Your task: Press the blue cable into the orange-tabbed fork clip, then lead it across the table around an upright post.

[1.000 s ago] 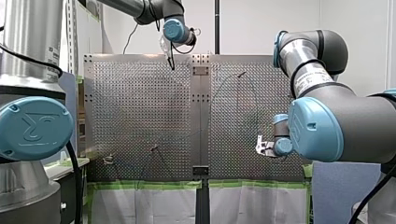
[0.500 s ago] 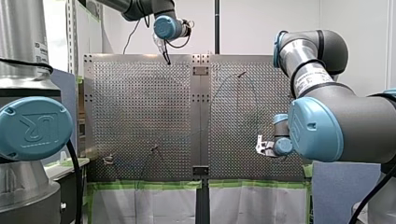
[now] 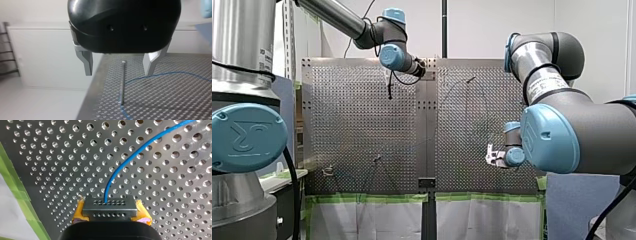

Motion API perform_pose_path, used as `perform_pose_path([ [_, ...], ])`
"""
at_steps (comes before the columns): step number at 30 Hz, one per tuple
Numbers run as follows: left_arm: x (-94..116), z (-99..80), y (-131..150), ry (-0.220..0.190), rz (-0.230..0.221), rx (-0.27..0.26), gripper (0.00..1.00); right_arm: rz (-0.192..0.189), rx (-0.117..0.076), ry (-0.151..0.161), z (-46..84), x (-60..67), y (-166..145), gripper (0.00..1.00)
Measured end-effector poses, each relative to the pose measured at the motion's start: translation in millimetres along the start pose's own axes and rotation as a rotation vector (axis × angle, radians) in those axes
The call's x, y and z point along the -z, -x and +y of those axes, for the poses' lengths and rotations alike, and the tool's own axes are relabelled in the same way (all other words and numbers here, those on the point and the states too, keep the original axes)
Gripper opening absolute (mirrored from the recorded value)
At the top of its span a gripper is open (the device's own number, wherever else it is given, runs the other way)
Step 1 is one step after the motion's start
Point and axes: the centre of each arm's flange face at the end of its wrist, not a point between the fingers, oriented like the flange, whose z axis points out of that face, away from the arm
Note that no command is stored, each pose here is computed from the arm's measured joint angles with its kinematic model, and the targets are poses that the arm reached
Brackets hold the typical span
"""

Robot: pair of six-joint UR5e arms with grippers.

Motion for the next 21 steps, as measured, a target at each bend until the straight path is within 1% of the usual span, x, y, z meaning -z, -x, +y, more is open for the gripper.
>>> perform_pose_path([
  [7,-21,-4.8,-14,-0.008,0.073,-0.018,1.00,0.002,0.000,0.000,0.3,-0.6,-1,0.00],
  [13,-36,-16.9,-27,-0.042,0.136,-0.030,1.00,0.003,-0.002,0.000,0.8,-0.9,-1,0.00],
  [18,-51,-25.2,-39,-0.073,0.194,-0.010,1.00,0.003,-0.003,0.001,1.9,-1.1,-1,0.00],
  [21,-60,-26.7,-47,-0.075,0.227,-0.003,1.00,0.003,-0.003,0.001,1.8,-1.2,-2,0.00],
])
